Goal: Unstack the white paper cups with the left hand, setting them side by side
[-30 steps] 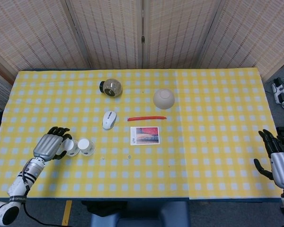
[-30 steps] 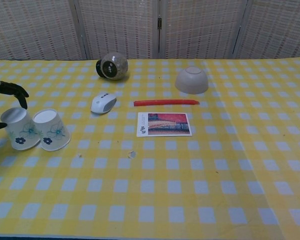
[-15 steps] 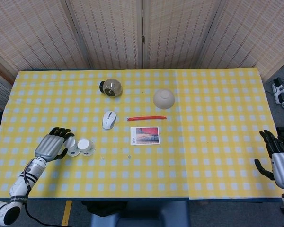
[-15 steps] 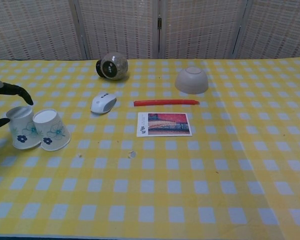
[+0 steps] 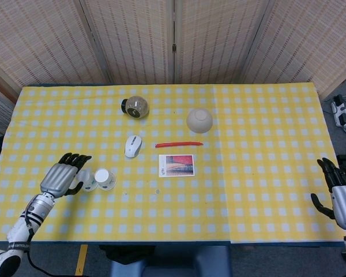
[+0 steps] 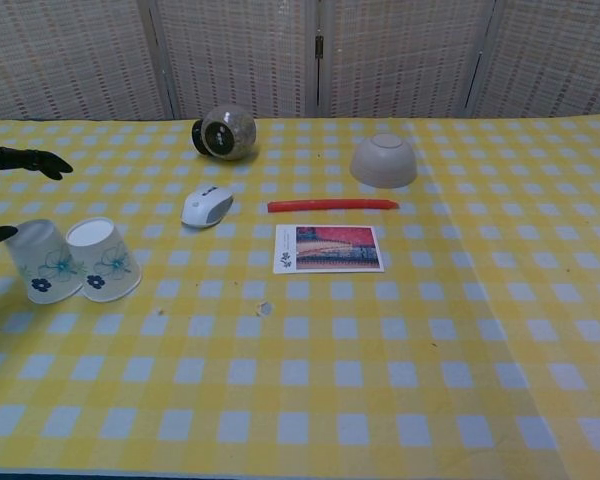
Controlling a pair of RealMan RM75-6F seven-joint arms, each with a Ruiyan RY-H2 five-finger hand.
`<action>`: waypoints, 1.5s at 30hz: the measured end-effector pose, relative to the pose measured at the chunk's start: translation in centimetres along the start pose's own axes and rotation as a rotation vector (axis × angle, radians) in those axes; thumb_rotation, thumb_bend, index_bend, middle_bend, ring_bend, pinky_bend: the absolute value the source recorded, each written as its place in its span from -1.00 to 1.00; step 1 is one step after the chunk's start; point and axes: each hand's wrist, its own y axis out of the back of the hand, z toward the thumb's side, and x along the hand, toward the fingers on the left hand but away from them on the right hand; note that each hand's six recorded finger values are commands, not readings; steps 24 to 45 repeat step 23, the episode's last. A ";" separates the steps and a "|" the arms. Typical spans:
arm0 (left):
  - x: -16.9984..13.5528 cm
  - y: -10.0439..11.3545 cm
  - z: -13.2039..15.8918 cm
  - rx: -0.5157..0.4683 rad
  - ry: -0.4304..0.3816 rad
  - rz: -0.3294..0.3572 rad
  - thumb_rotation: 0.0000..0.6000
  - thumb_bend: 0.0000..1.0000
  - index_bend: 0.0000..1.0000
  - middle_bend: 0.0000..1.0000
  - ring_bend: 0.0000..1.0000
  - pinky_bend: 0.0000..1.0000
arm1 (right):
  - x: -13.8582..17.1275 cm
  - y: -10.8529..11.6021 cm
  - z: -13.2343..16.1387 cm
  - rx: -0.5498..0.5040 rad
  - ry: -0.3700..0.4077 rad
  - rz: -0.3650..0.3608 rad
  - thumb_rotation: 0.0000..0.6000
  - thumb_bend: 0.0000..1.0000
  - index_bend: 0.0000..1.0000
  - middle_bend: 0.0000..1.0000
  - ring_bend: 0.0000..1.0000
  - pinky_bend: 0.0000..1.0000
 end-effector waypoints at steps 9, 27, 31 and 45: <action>-1.4 3.3 -2.9 -0.088 0.114 0.173 1.00 0.00 -0.66 -0.73 -0.80 -0.83 | -0.3 -0.7 -0.1 -0.030 0.002 0.038 1.00 -0.25 -0.84 -0.76 -0.62 -0.75; -9.6 -0.6 -6.3 -0.050 0.272 0.328 1.00 0.00 -0.64 -0.73 -0.80 -0.89 | -0.8 -1.7 0.8 -0.106 0.061 0.089 1.00 -0.25 -0.79 -0.75 -0.60 -0.75; -9.6 -0.6 -6.3 -0.050 0.272 0.328 1.00 0.00 -0.64 -0.73 -0.80 -0.89 | -0.8 -1.7 0.8 -0.106 0.061 0.089 1.00 -0.25 -0.79 -0.75 -0.60 -0.75; -9.6 -0.6 -6.3 -0.050 0.272 0.328 1.00 0.00 -0.64 -0.73 -0.80 -0.89 | -0.8 -1.7 0.8 -0.106 0.061 0.089 1.00 -0.25 -0.79 -0.75 -0.60 -0.75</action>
